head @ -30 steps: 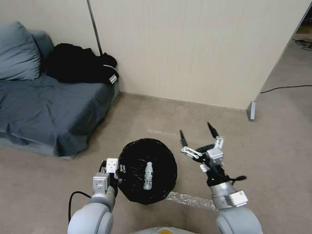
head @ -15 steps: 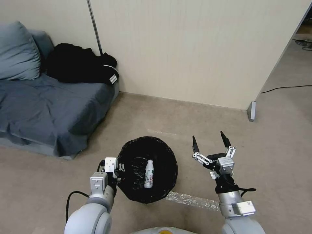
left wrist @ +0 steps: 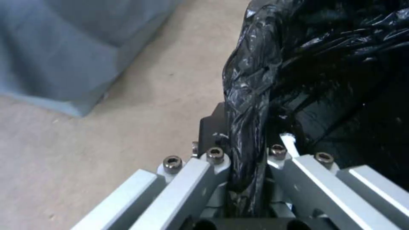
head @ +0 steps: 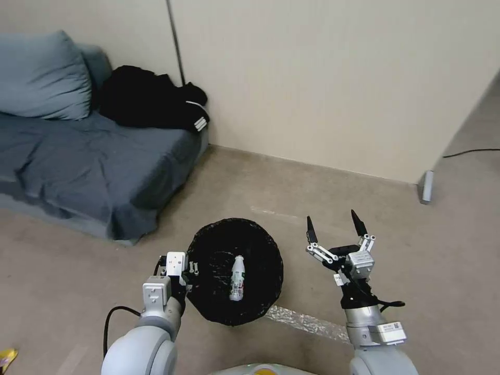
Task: Pick up the trash bin, then pick up the garbage from the floor and place it into the trash bin.
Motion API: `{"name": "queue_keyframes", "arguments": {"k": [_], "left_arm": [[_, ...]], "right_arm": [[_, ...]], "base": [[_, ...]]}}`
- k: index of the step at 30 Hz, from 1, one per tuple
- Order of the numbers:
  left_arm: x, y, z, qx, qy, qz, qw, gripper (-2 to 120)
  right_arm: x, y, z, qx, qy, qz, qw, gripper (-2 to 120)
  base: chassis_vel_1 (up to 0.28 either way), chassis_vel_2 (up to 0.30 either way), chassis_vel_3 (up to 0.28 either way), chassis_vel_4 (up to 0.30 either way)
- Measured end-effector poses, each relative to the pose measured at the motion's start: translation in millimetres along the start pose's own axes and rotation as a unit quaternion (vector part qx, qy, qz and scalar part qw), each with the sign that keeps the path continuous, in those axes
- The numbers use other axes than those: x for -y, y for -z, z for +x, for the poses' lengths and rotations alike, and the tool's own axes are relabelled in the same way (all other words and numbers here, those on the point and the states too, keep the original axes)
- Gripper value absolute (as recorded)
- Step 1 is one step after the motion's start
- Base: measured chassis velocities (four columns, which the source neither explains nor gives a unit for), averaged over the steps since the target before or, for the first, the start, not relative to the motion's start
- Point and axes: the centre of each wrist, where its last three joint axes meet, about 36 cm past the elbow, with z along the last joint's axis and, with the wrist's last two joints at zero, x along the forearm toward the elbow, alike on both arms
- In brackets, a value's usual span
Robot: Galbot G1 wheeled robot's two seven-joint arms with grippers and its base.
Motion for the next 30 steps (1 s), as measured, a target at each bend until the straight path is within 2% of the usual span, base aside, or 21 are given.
{"name": "queue_keyframes", "arguments": {"k": [30], "left_arm": [[-1.5,0.2,0.5,-0.002,-0.002,0.003,1.0,0]], "right_arm": [[1.0,3.1,-14.9,0.004,-0.002,-0.01,1.0,100]], "base": [[0.119,0.118,0.125,0.118]]}}
